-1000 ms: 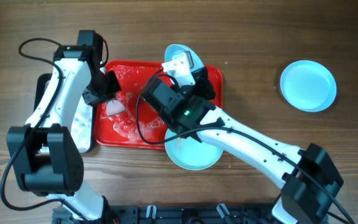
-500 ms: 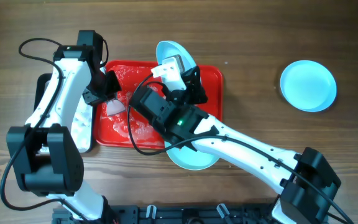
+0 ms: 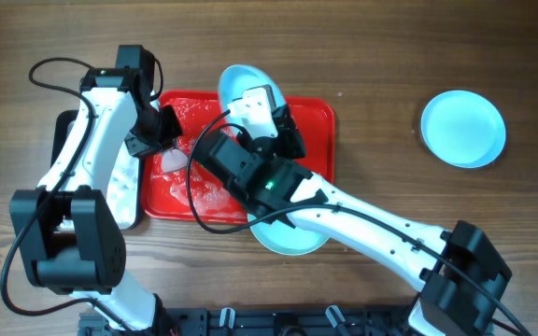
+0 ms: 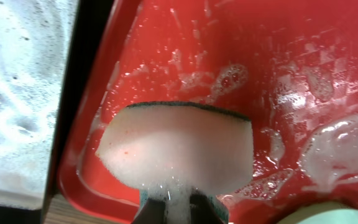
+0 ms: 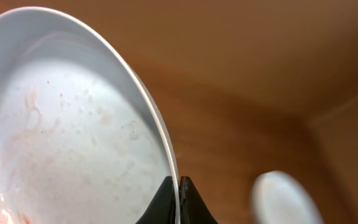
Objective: Clean dirty plates on tray and stack at the side
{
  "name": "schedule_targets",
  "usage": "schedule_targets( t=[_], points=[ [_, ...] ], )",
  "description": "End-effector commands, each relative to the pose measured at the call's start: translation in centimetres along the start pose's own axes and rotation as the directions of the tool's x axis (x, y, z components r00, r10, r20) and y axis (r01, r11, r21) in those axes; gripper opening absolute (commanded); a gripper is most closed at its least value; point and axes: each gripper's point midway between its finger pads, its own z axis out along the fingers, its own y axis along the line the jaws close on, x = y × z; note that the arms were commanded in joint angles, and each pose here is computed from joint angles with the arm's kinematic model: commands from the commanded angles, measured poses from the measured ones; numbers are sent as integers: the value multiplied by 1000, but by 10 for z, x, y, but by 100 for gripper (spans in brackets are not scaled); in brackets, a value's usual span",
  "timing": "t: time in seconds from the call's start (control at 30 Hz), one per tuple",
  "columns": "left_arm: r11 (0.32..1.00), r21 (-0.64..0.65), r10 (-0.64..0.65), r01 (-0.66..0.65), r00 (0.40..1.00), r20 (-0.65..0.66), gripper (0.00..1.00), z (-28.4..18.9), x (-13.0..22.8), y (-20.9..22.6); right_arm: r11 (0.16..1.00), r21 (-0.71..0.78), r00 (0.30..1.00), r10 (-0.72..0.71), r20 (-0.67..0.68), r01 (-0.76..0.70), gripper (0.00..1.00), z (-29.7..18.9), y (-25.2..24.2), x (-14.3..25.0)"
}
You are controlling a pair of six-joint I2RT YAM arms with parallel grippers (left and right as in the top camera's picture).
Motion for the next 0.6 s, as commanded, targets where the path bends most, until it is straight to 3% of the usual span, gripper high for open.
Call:
schedule_targets(
  t=[0.0, 0.07, 0.33, 0.57],
  points=[
    [996, 84, 9, -10, 1000, 8, 4, -9, -2, -14, 932, -263, 950, 183, -253, -250, 4, 9, 54, 42],
    [990, 139, 20, -20, 1000, 0, 4, -8, 0, -26, 880, -310, 904, 246, -350, -359, 4, 15, 65, 48],
    [977, 196, 73, -79, 997, 39, 4, -5, 2, -67, 790, -365, 797, 241, -554, -492, 4, 46, 101, 84],
    [995, 81, 37, -50, 987, 156, 4, -1, -5, -80, 748, -370, 704, 179, -687, -551, 4, 63, 125, 125]
  ],
)
